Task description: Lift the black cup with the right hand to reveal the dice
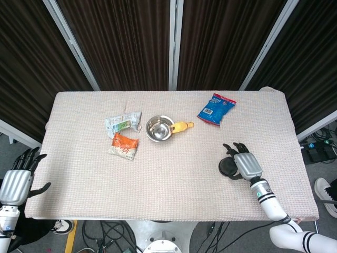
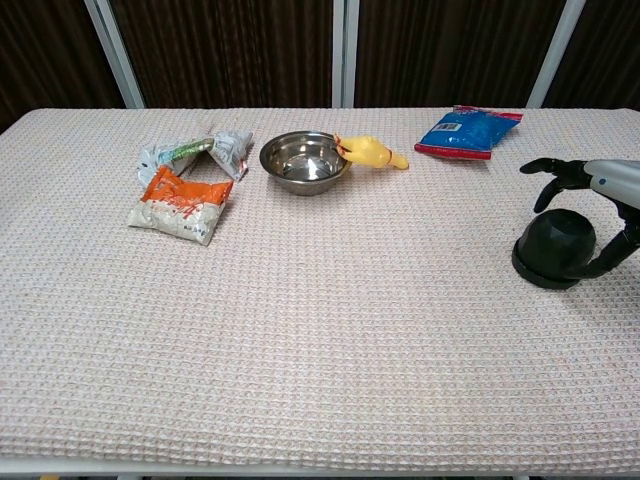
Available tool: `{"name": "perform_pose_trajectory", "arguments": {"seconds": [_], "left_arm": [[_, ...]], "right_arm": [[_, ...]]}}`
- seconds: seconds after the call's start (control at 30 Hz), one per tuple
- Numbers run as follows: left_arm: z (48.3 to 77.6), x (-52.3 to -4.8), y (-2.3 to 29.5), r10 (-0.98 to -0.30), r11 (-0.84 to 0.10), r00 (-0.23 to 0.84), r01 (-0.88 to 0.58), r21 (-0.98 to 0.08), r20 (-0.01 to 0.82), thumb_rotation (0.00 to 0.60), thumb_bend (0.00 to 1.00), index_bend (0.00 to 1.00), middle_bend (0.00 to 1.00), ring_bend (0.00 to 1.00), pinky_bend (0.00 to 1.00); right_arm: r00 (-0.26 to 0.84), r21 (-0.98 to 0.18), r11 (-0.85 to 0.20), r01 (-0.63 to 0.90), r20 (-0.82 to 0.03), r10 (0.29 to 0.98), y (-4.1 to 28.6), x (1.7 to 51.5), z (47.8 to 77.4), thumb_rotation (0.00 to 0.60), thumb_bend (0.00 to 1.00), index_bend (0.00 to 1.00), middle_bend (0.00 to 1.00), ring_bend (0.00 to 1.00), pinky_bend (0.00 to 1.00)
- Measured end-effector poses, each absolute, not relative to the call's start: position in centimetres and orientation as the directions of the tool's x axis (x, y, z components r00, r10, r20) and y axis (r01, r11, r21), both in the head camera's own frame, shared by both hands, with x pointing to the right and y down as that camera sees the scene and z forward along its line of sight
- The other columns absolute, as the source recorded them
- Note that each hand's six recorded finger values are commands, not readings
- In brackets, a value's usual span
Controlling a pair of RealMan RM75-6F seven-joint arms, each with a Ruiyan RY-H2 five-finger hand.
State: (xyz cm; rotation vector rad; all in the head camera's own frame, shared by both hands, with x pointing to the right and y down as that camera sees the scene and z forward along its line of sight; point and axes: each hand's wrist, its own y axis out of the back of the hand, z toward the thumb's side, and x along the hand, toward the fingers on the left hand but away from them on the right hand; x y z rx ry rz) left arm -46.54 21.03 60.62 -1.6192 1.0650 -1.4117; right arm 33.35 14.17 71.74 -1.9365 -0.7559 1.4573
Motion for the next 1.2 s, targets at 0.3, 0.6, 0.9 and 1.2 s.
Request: {"name": "perform_pose_trajectory", "arguments": {"seconds": [0.3, 0.6, 0.9, 1.2], "left_arm": [[60.5, -46.6, 21.0, -0.920, -0.391, 0.056, -0.124, -0.912, 0.387, 0.600, 0.15, 0.16, 0.03, 0.00, 0.13], [60.4, -46.6, 21.0, -0.921, -0.390, 0.057, -0.123, -0.913, 0.386, 0.600, 0.15, 0.16, 0.03, 0.00, 0.13], [60.4, -46.5, 20.9, -0.921, -0.390, 0.060, -0.122, -0.913, 0.385, 0.600, 0.15, 0.16, 0.03, 0.00, 0.13], [60.4, -46.3, 20.9, -0.921, -0.390, 0.063, -0.121, -0.913, 0.385, 0.600, 0.15, 0.16, 0.03, 0.00, 0.13]], "right_arm": [[0.222, -0.758, -0.645, 0.094, -0.616, 0.756, 13.9, 33.4, 71.8, 0.600, 0.07, 0.08, 0.41, 0.00, 0.00], [0.230, -0.771, -0.626, 0.115, -0.593, 0.772, 13.6, 33.1, 71.0, 0.600, 0.08, 0.09, 0.42, 0.01, 0.00], [0.220, -0.798, -0.582, 0.153, -0.547, 0.808, 12.4, 33.6, 69.1, 0.600, 0.08, 0.09, 0.42, 0.01, 0.00], [0.089, -0.835, -0.531, 0.144, -0.524, 0.847, 11.4, 38.8, 67.9, 0.600, 0.09, 0.10, 0.42, 0.01, 0.00]]}}
